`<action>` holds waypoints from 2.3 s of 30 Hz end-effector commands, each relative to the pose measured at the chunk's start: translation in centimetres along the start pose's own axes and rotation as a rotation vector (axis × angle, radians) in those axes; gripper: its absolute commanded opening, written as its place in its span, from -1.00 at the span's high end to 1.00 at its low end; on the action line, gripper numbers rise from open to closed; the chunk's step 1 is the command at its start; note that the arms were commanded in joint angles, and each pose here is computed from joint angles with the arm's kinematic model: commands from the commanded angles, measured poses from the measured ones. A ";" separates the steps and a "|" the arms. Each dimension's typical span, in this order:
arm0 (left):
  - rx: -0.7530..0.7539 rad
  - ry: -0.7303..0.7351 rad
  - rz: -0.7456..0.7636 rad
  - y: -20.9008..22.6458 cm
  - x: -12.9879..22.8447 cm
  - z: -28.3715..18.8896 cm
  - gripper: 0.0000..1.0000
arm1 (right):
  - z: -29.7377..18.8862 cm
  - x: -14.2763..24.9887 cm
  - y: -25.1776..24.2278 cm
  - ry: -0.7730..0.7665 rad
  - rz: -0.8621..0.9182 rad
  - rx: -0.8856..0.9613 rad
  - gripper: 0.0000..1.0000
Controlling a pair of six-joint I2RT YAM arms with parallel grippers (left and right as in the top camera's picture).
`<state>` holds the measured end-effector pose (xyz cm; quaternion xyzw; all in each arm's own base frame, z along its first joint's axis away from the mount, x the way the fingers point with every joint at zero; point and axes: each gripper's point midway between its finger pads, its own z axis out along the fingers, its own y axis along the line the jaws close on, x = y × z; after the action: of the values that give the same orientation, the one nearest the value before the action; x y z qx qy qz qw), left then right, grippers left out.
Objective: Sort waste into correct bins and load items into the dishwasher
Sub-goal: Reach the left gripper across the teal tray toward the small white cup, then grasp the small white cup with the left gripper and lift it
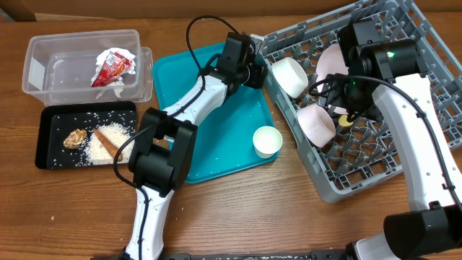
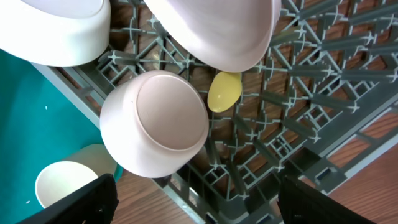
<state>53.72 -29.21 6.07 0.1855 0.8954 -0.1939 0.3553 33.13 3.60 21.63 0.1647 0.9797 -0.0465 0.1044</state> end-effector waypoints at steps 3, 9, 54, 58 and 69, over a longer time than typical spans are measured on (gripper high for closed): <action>-0.070 -0.035 0.026 1.2 0.0 1.3 -0.24 | -0.1 -0.2 0.1 -0.011 0.000 -0.008 -0.70; -0.129 -0.162 0.040 2.0 -3.1 0.9 -0.37 | -0.1 -0.4 0.2 -0.017 0.001 -0.012 -0.70; 0.125 0.565 0.144 -5.3 8.2 -19.8 -0.93 | -0.1 -0.5 0.3 -0.023 0.001 -0.015 -0.75; 0.207 0.599 0.181 -6.3 10.0 -19.0 -0.91 | -0.1 -0.5 0.3 -0.023 0.001 -0.015 -0.76; 0.289 0.569 0.238 -7.1 13.3 -14.7 -0.88 | -0.1 -0.4 0.2 -0.019 0.001 -0.013 -0.75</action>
<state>34.17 -25.02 9.93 0.3667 0.9017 -0.2040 0.1041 33.54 3.68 21.64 0.1650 0.9789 -0.0437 0.1121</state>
